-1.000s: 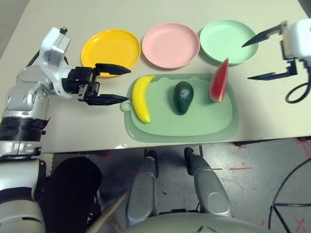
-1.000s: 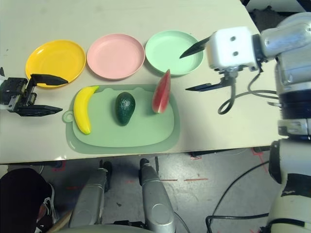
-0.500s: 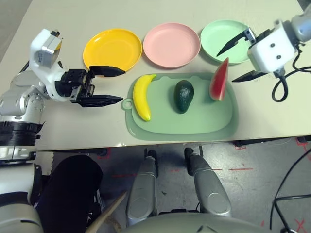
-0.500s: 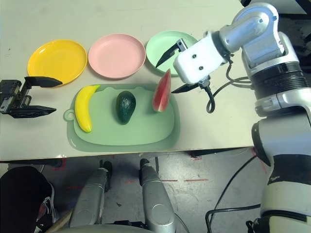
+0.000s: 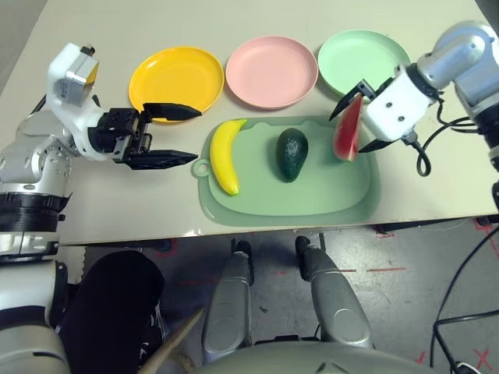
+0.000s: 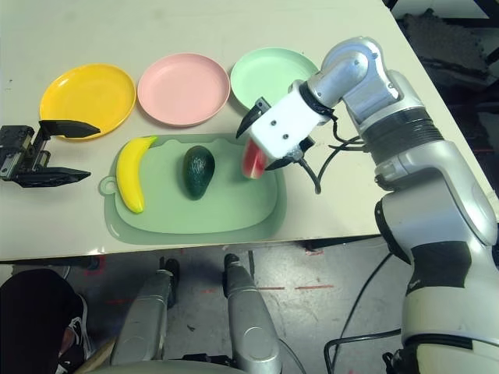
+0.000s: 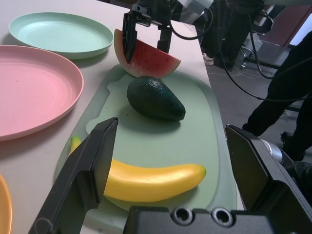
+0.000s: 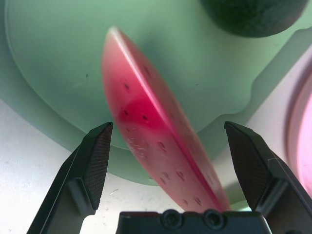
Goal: Place the fruits into color-matched plates.
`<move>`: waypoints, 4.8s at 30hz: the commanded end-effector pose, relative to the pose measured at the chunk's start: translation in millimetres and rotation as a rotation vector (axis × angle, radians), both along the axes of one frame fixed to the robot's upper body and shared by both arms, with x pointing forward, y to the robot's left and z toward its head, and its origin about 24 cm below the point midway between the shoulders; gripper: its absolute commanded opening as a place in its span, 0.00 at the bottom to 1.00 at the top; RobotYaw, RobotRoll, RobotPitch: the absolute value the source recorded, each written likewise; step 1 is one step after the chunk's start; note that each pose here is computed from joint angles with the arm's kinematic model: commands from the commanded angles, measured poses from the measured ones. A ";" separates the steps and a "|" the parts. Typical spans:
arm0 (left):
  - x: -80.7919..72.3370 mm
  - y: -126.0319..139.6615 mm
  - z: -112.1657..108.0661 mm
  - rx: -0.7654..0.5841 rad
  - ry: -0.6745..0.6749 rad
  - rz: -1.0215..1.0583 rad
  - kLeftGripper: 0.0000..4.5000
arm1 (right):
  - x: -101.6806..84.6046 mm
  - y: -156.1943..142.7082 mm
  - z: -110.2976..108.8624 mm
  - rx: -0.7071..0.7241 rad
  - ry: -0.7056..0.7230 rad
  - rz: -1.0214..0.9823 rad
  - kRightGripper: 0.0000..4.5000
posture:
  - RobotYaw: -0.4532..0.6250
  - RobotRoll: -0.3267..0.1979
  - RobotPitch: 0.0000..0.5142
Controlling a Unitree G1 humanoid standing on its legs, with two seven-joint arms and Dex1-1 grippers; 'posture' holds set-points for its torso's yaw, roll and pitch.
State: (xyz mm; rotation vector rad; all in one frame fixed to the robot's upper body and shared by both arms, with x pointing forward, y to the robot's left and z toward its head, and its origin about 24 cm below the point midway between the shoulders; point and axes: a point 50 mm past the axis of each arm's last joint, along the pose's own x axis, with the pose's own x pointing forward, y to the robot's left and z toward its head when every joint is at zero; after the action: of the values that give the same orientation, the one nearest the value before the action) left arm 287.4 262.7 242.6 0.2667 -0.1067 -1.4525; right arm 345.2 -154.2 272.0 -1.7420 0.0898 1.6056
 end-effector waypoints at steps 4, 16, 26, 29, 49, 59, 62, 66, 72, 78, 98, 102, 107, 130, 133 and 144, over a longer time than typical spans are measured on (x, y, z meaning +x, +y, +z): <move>-6.7 -4.8 -1.9 0.011 0.005 -0.037 1.00 | 2.5 -1.2 -23.5 -0.108 0.058 -0.029 1.00 | 0.34 0.62 0.71; -11.5 -5.7 4.1 -0.017 -0.001 -0.036 1.00 | 10.8 0.7 -28.4 -0.101 0.054 -0.070 1.00 | 0.35 0.62 0.71; -11.2 -8.0 2.3 0.012 0.002 -0.042 1.00 | 13.8 2.7 -25.7 -0.100 0.044 -0.110 0.62 | 0.35 0.62 0.71; -11.4 -8.0 -0.6 0.039 0.006 -0.039 1.00 | 13.2 4.2 -25.7 -0.094 0.050 -0.110 0.47 | 0.35 0.62 0.71; -5.0 -4.5 -7.6 0.359 -0.065 0.037 1.00 | 7.1 20.6 -3.9 0.012 0.071 -0.131 0.47 | 0.36 0.62 0.69; 10.5 -13.3 -4.3 0.342 -0.179 0.192 1.00 | 17.9 37.2 39.9 0.156 0.026 -0.206 0.47 | 0.35 0.62 0.70; 12.9 -15.0 0.0 0.336 -0.194 0.220 1.00 | 23.0 42.9 49.6 0.206 -0.016 -0.231 0.47 | 0.36 0.62 0.70; 16.3 -15.6 4.3 0.343 -0.207 0.255 1.00 | 33.2 57.2 49.2 0.301 -0.078 -0.268 0.47 | 0.35 0.62 0.70; 16.8 -11.6 5.6 0.369 -0.201 0.268 1.00 | 44.9 76.1 37.2 0.400 -0.146 -0.318 0.47 | 0.36 0.62 0.70; 15.7 -11.7 4.0 0.372 -0.193 0.265 1.00 | 50.1 97.1 29.3 0.479 -0.196 -0.343 0.47 | 0.37 0.62 0.70; 11.6 -6.2 -4.2 0.384 -0.187 0.290 1.00 | 54.7 102.9 22.8 0.525 -0.243 -0.380 0.64 | 0.39 0.62 0.72; 12.0 -5.0 -3.7 0.393 -0.196 0.290 1.00 | 53.6 103.0 27.0 0.538 -0.242 -0.371 0.93 | 0.39 0.62 0.71; 13.3 -4.2 -3.0 0.402 -0.208 0.289 1.00 | 51.6 103.0 34.6 0.547 -0.246 -0.354 0.99 | 0.39 0.62 0.71; -3.8 -13.8 5.6 0.292 -0.161 -0.040 1.00 | -16.0 75.4 61.5 0.035 -0.273 0.378 0.99 | 0.32 0.62 0.72; -3.8 -15.4 1.9 0.345 -0.170 -0.066 1.00 | -26.8 79.7 58.2 0.036 -0.248 0.440 0.99 | 0.32 0.62 0.72; -2.7 -15.7 1.9 0.380 -0.183 -0.083 1.00 | -41.9 100.7 39.3 0.003 -0.166 0.537 0.99 | 0.33 0.62 0.73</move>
State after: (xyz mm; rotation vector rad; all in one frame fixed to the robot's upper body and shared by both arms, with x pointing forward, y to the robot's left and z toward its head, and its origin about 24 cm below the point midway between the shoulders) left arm 286.1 245.3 244.4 0.7004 -0.0054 -1.5112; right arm 306.1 -60.1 318.5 -1.9790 -0.4980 1.7672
